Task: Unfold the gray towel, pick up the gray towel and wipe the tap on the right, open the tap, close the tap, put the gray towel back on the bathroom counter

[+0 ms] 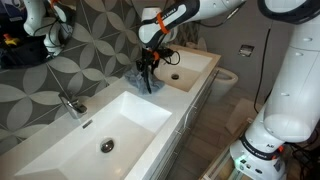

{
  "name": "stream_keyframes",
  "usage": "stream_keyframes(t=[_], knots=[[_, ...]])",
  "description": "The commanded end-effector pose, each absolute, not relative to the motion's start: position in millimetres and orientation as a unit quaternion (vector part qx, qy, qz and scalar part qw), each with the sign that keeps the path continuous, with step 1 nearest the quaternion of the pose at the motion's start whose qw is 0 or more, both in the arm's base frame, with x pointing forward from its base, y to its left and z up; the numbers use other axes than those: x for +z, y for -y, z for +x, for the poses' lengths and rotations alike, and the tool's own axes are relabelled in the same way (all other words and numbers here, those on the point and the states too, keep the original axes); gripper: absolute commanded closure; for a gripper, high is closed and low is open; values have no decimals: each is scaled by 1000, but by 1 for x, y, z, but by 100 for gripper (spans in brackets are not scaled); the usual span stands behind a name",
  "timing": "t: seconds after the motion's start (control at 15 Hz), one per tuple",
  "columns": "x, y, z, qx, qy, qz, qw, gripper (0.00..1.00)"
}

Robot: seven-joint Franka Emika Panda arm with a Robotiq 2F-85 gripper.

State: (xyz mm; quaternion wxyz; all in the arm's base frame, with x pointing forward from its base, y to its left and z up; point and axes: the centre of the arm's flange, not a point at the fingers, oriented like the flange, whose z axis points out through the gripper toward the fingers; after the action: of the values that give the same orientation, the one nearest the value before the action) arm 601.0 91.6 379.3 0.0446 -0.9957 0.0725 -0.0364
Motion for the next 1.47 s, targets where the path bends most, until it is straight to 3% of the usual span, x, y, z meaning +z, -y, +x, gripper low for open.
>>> stream_keyframes(t=[0.0,0.4,0.47,1.4], knots=[[406,-54,620,-63,-40,-992,105,1],[373,3,659,-99,95,-976,172,0],[388,-16,639,-106,60,-983,136,0],[318,0,653,-80,120,-978,149,0]])
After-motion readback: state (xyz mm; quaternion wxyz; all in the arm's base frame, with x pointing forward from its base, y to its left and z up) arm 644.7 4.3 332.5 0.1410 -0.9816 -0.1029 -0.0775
